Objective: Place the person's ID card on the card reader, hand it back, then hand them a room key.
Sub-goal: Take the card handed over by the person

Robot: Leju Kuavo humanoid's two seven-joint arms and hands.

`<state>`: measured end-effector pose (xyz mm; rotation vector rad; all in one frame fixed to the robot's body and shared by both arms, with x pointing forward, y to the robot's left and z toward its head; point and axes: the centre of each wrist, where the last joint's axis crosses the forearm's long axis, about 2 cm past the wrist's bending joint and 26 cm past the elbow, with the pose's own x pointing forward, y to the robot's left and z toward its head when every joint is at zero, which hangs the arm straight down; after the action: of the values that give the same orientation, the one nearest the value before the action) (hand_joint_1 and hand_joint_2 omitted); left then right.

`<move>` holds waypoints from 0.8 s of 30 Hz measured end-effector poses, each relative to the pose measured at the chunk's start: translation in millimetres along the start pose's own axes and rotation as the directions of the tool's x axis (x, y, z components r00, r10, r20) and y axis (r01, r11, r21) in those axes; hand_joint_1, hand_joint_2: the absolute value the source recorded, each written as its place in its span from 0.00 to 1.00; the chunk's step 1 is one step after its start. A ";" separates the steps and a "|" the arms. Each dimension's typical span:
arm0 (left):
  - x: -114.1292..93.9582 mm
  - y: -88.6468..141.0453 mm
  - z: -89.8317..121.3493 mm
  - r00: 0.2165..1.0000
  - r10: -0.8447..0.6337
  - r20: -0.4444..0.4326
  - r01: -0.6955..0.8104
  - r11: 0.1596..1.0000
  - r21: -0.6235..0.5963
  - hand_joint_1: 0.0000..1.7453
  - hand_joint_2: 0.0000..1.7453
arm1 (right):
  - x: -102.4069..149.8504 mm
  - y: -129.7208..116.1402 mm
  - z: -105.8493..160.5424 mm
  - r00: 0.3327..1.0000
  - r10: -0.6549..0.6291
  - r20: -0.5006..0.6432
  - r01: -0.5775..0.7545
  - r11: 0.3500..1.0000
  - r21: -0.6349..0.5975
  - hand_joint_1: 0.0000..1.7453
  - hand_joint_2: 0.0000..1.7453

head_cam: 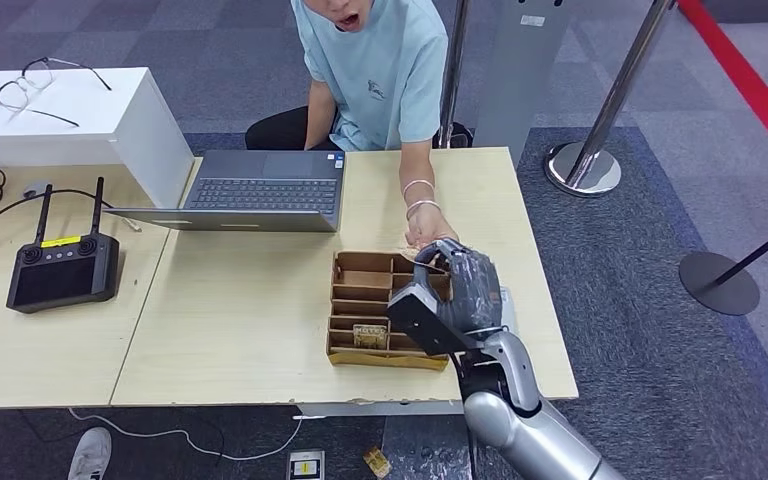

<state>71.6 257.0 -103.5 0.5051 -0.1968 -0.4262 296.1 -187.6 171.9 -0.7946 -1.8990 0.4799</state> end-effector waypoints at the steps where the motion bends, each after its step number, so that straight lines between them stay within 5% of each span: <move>1: -0.2 0.3 -0.2 1.000 0.000 -0.001 0.000 1.000 0.000 0.00 1.00 | 0.2 0.2 -0.2 1.000 -0.001 0.002 0.001 1.000 0.000 1.00 1.00; 24: -2.3 3.0 -2.0 1.000 -0.005 0.008 0.005 1.000 0.007 0.00 1.00 | -9.3 -8.6 5.2 0.997 0.080 0.008 -0.079 0.994 -0.075 1.00 1.00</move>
<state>71.2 261.2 -103.8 0.5106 -0.2043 -0.4329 291.5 -200.2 169.0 -0.9211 -1.9100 0.4661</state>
